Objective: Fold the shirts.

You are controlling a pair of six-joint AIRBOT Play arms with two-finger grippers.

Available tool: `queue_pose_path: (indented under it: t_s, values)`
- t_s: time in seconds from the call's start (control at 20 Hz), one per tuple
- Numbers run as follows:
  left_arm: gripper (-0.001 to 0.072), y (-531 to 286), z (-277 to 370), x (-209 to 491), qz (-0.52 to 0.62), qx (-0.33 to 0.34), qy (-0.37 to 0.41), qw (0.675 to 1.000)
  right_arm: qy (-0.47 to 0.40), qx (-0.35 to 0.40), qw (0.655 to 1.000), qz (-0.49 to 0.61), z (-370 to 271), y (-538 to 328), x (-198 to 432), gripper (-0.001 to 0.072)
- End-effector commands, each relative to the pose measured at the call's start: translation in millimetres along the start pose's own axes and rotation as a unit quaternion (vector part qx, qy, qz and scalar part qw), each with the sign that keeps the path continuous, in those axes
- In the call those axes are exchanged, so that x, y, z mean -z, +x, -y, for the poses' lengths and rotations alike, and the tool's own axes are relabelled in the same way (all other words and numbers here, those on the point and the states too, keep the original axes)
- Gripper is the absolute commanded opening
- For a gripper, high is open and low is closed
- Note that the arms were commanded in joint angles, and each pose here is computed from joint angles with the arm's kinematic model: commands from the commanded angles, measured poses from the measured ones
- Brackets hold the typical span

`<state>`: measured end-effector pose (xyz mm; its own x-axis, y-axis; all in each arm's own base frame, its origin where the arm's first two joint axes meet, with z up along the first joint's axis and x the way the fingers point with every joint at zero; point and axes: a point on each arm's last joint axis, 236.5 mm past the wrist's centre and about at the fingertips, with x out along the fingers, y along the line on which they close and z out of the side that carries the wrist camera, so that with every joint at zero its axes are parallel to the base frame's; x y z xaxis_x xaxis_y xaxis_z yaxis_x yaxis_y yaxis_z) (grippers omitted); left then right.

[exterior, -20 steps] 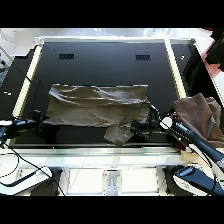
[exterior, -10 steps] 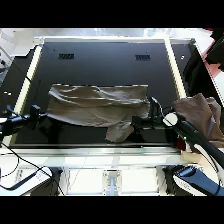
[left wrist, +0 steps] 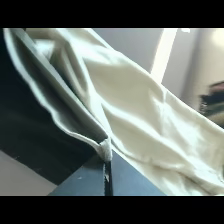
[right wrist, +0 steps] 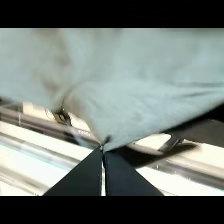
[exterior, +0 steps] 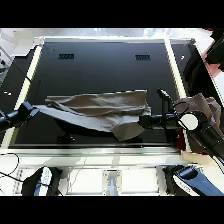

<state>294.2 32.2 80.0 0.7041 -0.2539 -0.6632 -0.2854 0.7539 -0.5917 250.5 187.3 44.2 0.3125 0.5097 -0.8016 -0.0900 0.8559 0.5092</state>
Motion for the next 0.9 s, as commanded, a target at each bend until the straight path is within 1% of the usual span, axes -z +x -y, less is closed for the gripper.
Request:
queue_pose_path:
  t_s: [0.0,0.1,0.2,0.3,0.4,0.55,0.7,0.85]
  values:
    - [0.0005,-10,-6,7,0.001,-0.034,0.019,0.999,-0.004,-0.003,0.999,0.045,-2,4,-27,0.0011]
    - [0.0004,2,-22,2,-0.005,-0.061,0.027,0.998,-0.023,0.021,0.998,0.049,7,14,-45,0.0011]
    - [0.0004,18,-42,0,-0.021,-0.090,0.019,0.996,-0.028,0.057,0.997,0.049,25,23,-69,0.0011]
    - [0.0005,36,-57,-4,-0.030,-0.101,0.009,0.994,-0.036,0.074,0.995,0.056,39,28,-102,0.0011]
    - [0.0005,54,-64,-11,-0.036,-0.105,0.005,0.994,-0.031,0.083,0.994,0.068,49,30,-137,0.0011]
    - [0.0004,81,-50,-33,-0.031,-0.097,0.030,0.994,-0.044,0.088,0.992,0.077,55,40,-177,0.0011]
    - [0.0005,114,-30,-54,-0.029,-0.084,0.051,0.995,-0.047,0.091,0.993,0.065,61,65,-195,0.0010]
    - [0.0004,145,-38,-55,-0.042,-0.090,0.040,0.994,-0.036,0.099,0.994,0.039,78,97,-194,0.0011]
